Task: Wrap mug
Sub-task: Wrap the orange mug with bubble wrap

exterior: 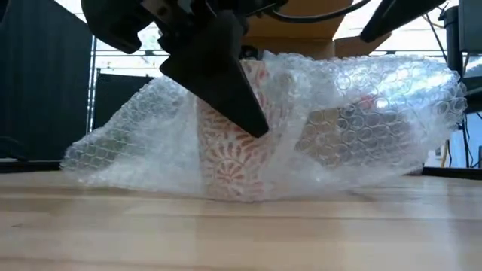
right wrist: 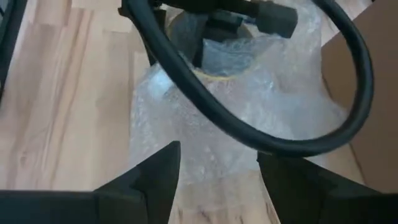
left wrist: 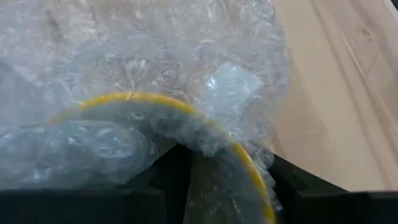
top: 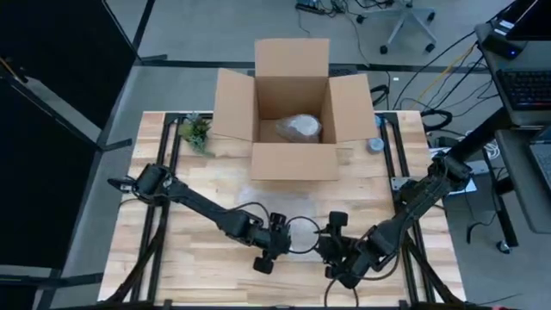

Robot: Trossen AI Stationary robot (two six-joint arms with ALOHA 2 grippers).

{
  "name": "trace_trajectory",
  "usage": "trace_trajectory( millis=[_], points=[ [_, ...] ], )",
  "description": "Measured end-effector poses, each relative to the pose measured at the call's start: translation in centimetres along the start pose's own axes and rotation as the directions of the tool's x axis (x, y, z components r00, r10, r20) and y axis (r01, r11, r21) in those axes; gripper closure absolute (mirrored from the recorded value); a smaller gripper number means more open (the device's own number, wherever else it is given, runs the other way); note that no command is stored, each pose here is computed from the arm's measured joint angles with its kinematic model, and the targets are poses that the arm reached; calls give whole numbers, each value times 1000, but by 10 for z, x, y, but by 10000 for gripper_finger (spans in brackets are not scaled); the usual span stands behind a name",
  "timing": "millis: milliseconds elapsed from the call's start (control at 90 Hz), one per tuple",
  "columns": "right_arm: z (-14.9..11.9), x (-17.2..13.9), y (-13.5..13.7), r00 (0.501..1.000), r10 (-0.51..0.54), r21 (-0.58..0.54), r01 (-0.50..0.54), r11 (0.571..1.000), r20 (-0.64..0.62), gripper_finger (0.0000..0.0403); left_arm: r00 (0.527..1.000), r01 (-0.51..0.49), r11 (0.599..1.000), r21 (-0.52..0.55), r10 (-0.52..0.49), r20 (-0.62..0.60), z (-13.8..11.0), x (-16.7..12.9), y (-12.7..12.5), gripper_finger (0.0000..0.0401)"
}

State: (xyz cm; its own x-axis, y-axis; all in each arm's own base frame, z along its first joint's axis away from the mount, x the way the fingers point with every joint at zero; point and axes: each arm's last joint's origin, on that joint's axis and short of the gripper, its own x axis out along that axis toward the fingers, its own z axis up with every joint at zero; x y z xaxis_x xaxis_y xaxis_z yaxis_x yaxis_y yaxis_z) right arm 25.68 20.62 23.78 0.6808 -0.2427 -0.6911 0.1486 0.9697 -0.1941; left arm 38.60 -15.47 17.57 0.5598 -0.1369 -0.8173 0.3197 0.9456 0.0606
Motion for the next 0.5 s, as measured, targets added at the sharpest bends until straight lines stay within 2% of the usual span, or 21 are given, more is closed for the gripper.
trace_trajectory(
  millis=[100,311,500],
  points=[
    [5,1,1,999,-3,-2,3,1000,43,202,1000,17,1000,-2,-17,-1,0,0,0,266],
    [18,4,10,987,72,-31,-68,997,146,202,1000,29,1000,-3,-29,-1,0,-1,-1,236],
    [12,16,21,988,100,-11,-100,995,118,202,1000,30,1000,-5,-30,-8,7,-6,1,226]
  ],
)
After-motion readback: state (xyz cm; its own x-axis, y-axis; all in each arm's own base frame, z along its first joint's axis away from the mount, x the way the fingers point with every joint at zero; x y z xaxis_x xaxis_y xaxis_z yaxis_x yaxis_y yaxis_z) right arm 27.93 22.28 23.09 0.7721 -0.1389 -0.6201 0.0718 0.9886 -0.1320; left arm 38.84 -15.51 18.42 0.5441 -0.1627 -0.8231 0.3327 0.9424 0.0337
